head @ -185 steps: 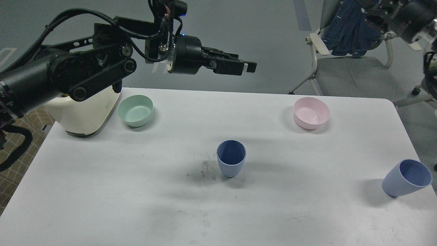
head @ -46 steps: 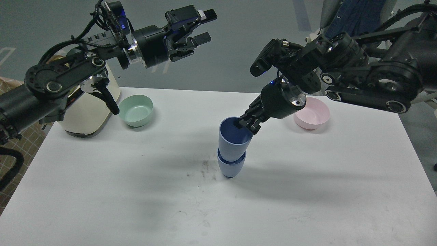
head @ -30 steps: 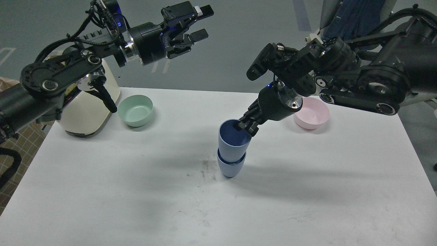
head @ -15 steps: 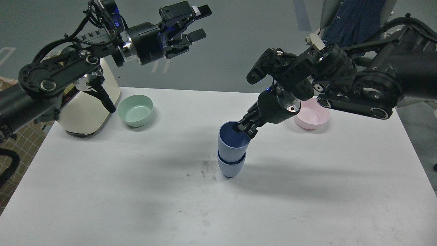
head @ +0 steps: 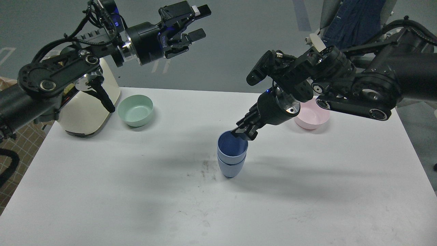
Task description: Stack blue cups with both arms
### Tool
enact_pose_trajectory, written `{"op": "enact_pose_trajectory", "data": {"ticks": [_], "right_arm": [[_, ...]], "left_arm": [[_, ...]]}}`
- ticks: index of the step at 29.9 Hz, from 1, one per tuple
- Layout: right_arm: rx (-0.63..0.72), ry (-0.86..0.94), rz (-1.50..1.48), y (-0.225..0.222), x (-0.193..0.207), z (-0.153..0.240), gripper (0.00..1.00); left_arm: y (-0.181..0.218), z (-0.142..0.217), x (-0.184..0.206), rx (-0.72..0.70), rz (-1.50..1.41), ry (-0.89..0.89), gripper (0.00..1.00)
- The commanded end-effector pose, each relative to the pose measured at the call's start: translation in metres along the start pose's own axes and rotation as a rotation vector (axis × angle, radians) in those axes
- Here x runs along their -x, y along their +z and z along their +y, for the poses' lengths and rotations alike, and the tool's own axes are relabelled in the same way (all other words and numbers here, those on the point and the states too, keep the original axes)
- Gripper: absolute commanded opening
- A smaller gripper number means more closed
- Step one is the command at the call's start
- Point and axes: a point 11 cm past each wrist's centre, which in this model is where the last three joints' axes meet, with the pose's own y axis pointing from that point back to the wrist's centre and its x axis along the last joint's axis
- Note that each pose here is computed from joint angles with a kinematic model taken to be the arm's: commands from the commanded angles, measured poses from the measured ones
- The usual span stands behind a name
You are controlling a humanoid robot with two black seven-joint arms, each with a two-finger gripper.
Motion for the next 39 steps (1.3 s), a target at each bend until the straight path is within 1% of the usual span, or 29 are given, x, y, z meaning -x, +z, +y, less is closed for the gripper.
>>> {"op": "enact_pose_trajectory", "data": {"ticks": [1, 2, 3, 5, 6, 7, 9, 10, 11, 13, 14, 15, 16, 17, 19, 20, 21, 23, 24, 26, 29, 32, 35, 39], "right_arm": [[0.002, 0.019, -0.017, 0.001, -0.004, 0.005, 0.47], [0.005, 0.037, -0.035, 0.004, -0.008, 0.010, 0.50], [0.009, 0.064, -0.061, 0.007, -0.012, 0.016, 0.55], [0.027, 0.112, -0.090, 0.015, -0.021, 0.029, 0.62], [0.047, 0.165, -0.126, 0.025, -0.029, 0.044, 0.67], [0.053, 0.194, -0.147, 0.029, -0.033, 0.050, 0.69], [0.062, 0.354, -0.265, 0.049, -0.050, 0.084, 0.81], [0.058, 0.396, -0.298, 0.054, -0.052, 0.092, 0.82], [0.043, 0.475, -0.365, 0.062, -0.054, 0.109, 0.85], [0.024, 0.554, -0.440, 0.071, -0.053, 0.124, 0.89], [0.004, 0.625, -0.518, 0.081, -0.047, 0.135, 0.92], [-0.017, 0.700, -0.607, 0.093, -0.035, 0.145, 0.93], [-0.034, 0.741, -0.651, 0.098, -0.031, 0.147, 0.94], [-0.067, 0.827, -0.726, 0.108, -0.024, 0.154, 0.94], [-0.107, 0.903, -0.803, 0.116, -0.016, 0.153, 0.95], [-0.148, 0.991, -0.870, 0.124, -0.010, 0.154, 0.95], [-0.159, 1.027, -0.906, 0.129, -0.004, 0.152, 0.96], [-0.221, 1.171, -1.033, 0.145, 0.015, 0.150, 0.96], [-0.221, 1.172, -1.034, 0.145, 0.015, 0.150, 0.96], [-0.287, 1.275, -1.164, 0.155, 0.034, 0.135, 0.96], [-0.346, 1.352, -1.303, 0.162, 0.047, 0.107, 0.96], [-0.392, 1.406, -1.411, 0.167, 0.055, 0.087, 0.96], [-0.428, 1.467, -1.505, 0.170, 0.064, 0.073, 0.97], [-0.462, 1.491, -1.555, 0.167, 0.062, 0.058, 0.98]], "left_arm": [[0.000, 0.000, 0.000, 0.000, -0.001, 0.001, 0.83], [0.000, 0.000, 0.000, 0.000, -0.001, 0.001, 0.83], [-0.001, 0.000, 0.000, -0.001, 0.001, 0.001, 0.83], [-0.001, 0.001, 0.000, -0.002, 0.001, 0.002, 0.83], [-0.001, 0.001, -0.002, -0.004, 0.001, 0.007, 0.83], [-0.001, 0.001, -0.002, -0.003, 0.002, 0.007, 0.83], [-0.003, 0.002, -0.003, -0.005, 0.008, 0.015, 0.84], [-0.003, 0.003, -0.003, -0.007, 0.008, 0.015, 0.84], [-0.004, 0.004, -0.006, -0.010, 0.008, 0.024, 0.86], [-0.007, 0.006, -0.010, -0.017, 0.010, 0.041, 0.87], [-0.009, 0.008, -0.013, -0.023, 0.011, 0.053, 0.89], [-0.010, 0.009, -0.016, -0.023, 0.014, 0.065, 0.91], [-0.011, 0.009, -0.018, -0.023, 0.016, 0.074, 0.92], [-0.011, 0.009, -0.021, -0.016, 0.027, 0.091, 0.93], [-0.014, 0.012, -0.025, -0.011, 0.045, 0.114, 0.94], [-0.018, 0.017, -0.029, -0.006, 0.075, 0.148, 0.96], [-0.021, 0.018, -0.031, -0.001, 0.094, 0.169, 0.97], [-0.033, 0.019, -0.033, 0.027, 0.174, 0.244, 0.97], [-0.033, 0.019, -0.033, 0.027, 0.175, 0.245, 0.97], [-0.045, 0.022, -0.035, 0.034, 0.233, 0.297, 0.98], [-0.062, 0.030, -0.034, 0.030, 0.297, 0.338, 0.98], [-0.078, 0.034, -0.027, 0.017, 0.341, 0.357, 0.98], [-0.091, 0.039, -0.022, 0.021, 0.398, 0.391, 0.98], [-0.101, 0.044, -0.019, 0.037, 0.456, 0.429, 0.98]]}}
